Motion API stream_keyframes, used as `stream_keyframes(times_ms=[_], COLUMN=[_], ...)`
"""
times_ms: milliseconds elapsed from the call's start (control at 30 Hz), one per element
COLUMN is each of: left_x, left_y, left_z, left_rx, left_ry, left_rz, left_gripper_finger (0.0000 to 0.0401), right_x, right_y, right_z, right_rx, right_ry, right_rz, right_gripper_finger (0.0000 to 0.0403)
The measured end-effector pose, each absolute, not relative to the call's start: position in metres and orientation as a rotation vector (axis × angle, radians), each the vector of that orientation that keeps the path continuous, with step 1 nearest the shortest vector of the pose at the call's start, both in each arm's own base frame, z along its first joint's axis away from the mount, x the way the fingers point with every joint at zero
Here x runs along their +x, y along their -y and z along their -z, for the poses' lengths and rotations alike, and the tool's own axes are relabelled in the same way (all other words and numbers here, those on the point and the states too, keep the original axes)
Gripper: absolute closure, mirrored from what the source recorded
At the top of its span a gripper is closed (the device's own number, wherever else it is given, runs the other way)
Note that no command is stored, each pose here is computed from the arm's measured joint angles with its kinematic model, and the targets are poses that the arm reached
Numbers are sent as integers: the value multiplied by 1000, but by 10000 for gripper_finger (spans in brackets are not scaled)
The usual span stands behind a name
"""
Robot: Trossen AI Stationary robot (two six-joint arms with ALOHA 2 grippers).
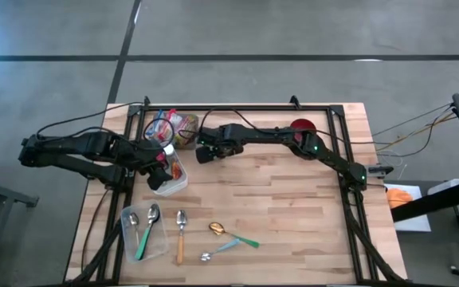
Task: Pick & Place Food Item
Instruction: Put the green seasoning bottle into the white bin
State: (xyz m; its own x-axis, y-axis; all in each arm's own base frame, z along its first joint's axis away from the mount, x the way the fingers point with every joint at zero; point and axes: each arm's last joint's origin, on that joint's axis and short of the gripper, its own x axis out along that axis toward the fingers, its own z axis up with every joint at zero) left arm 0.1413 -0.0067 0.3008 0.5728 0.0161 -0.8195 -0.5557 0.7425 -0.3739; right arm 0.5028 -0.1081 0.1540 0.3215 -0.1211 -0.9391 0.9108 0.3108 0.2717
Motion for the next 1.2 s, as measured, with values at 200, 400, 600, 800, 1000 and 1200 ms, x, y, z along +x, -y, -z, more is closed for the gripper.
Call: stream_keyframes(times_ms=[200, 400, 600, 800, 1000, 1200], left_x=[141, 141, 141, 141, 141, 141], left_y=[8, 8, 8, 8, 8, 8], left_z=[-301, -301, -301, -301, -301, -301], left_rx=[-686, -696, -696, -695, -675, -670], left_ry=[-924, -931, -930, -931, -937, -936], left_rz=[-336, -325, -326, -325, -317, -314], left_gripper_finger=[59, 59, 59, 59, 59, 59], right_x=[502, 499, 496, 494, 488, 484], right_y=[112, 121, 120, 116, 104, 93], right_z=[-156, -156, -155, -156, -163, -186], right_rx=[996, 995, 948, 890, 802, 758], right_ry=[-990, -1004, -1047, -1100, -1215, -1225], right_rz=[849, 856, 851, 815, 748, 654], right_gripper_finger=[204, 181, 209, 209, 210, 210])
